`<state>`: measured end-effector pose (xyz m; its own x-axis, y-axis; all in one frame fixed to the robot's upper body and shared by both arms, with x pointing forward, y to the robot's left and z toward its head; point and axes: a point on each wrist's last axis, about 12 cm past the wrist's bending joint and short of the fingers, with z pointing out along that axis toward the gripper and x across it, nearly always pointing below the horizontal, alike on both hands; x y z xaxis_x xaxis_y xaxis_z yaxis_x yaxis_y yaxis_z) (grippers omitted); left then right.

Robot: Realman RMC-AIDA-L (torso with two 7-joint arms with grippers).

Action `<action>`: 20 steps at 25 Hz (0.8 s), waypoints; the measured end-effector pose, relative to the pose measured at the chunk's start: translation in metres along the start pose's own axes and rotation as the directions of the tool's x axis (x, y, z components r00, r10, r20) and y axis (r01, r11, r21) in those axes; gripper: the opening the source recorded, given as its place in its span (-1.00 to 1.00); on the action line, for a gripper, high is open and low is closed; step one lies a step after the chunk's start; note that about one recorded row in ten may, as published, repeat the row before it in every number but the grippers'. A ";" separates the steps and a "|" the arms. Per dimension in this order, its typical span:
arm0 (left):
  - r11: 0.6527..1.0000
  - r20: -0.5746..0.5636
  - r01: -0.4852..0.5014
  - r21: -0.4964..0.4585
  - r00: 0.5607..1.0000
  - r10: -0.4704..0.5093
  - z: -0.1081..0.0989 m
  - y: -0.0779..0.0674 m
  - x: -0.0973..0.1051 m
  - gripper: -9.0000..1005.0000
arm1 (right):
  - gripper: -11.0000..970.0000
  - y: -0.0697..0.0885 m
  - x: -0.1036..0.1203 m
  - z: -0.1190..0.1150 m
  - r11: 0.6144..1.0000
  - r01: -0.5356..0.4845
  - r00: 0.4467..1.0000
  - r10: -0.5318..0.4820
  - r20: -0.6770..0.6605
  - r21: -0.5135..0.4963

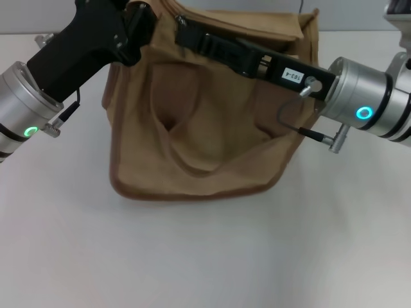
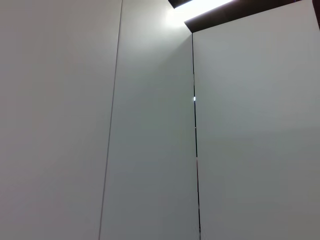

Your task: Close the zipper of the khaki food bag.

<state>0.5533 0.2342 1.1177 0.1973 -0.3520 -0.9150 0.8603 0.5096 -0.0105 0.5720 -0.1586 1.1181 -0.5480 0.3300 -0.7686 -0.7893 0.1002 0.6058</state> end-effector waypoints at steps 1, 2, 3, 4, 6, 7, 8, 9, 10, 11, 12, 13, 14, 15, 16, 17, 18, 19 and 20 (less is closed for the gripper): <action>1.000 0.001 -0.001 0.002 1.000 0.001 0.001 0.000 0.000 -0.89 | -0.13 0.000 0.000 0.000 1.000 -0.001 1.000 0.001 0.000 0.004; 1.000 0.002 -0.002 0.006 1.000 0.002 0.002 0.000 -0.001 -0.89 | -0.13 0.000 0.000 0.000 1.000 -0.001 1.000 0.001 0.000 0.002; 1.000 0.002 -0.002 0.006 1.000 0.002 0.002 0.000 -0.001 -0.89 | -0.13 0.000 0.000 0.000 1.000 -0.001 1.000 0.001 0.000 0.002; 1.000 0.003 -0.003 0.008 1.000 0.003 0.003 0.001 -0.001 -0.89 | -0.13 0.000 0.000 0.000 1.000 0.001 1.000 -0.001 0.000 -0.001; 1.000 0.004 -0.004 0.011 1.000 0.004 0.005 0.001 -0.001 -0.89 | -0.12 -0.001 0.000 0.000 1.000 0.001 1.000 -0.001 0.001 0.005; 1.000 0.005 -0.004 0.012 1.000 0.004 0.005 0.001 -0.001 -0.89 | -0.12 -0.002 -0.001 0.000 1.000 0.001 1.000 -0.002 0.003 0.013; 1.000 0.005 -0.004 0.013 1.000 0.004 0.006 0.001 -0.001 -0.89 | -0.12 -0.002 -0.001 0.000 1.000 0.002 1.000 -0.002 0.004 0.021; 1.000 0.004 -0.005 0.012 1.000 0.005 0.006 0.001 -0.001 -0.89 | -0.12 -0.003 -0.001 0.000 1.000 0.002 1.000 -0.002 0.005 0.024; 1.000 0.004 -0.005 0.012 1.000 0.005 0.006 0.001 -0.001 -0.89 | -0.12 -0.003 -0.001 0.000 1.000 0.002 1.000 -0.002 0.004 0.024; 1.000 0.004 -0.005 0.011 1.000 0.005 0.006 0.002 -0.001 -0.89 | -0.12 -0.003 -0.001 0.000 1.000 0.004 1.000 -0.004 0.003 0.023; 1.000 0.004 -0.006 0.011 1.000 0.006 0.007 0.002 -0.001 -0.89 | -0.12 -0.002 -0.001 0.001 1.000 0.011 1.000 -0.011 0.001 0.020; 1.000 0.004 -0.006 0.011 1.000 0.006 0.007 0.002 -0.001 -0.89 | -0.18 -0.002 -0.001 0.001 1.000 0.011 1.000 -0.011 0.001 0.020; 1.000 0.004 -0.006 0.012 1.000 0.006 0.007 0.002 -0.001 -0.89 | -0.25 -0.002 -0.001 0.001 1.000 0.014 1.000 -0.014 0.001 0.020; 1.000 0.005 -0.005 0.012 1.000 0.005 0.007 0.002 -0.001 -0.89 | -0.31 -0.003 -0.002 0.001 1.000 0.016 1.000 -0.016 0.001 0.021; 1.000 0.006 -0.003 0.011 1.000 0.003 0.007 0.001 -0.001 -0.89 | -0.38 -0.003 -0.002 0.000 1.000 0.018 1.000 -0.018 0.002 0.024; 1.000 0.006 -0.002 0.011 1.000 0.002 0.007 0.001 -0.001 -0.89 | -0.45 -0.003 -0.001 0.000 0.999 0.029 1.000 -0.029 0.002 0.027; 1.000 0.006 -0.001 0.011 1.000 0.001 0.007 0.001 -0.001 -0.89 | -0.49 -0.003 -0.001 0.000 0.999 0.029 1.000 -0.029 0.002 0.027; 1.000 0.006 -0.002 0.010 1.000 0.002 0.007 0.001 -0.001 -0.89 | -0.53 -0.003 -0.001 -0.001 0.999 0.041 0.999 -0.041 0.002 0.025; 1.000 0.006 -0.002 0.010 1.000 0.002 0.007 0.001 -0.001 -0.89 | -0.57 -0.003 -0.001 -0.001 0.998 0.054 0.999 -0.054 0.002 0.024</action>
<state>0.5576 0.2294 1.1211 0.2020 -0.3559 -0.9125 0.8647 0.5022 -0.0044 0.5740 -0.1604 1.1168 -0.5041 0.3257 -0.7999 -0.8109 0.1404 0.5681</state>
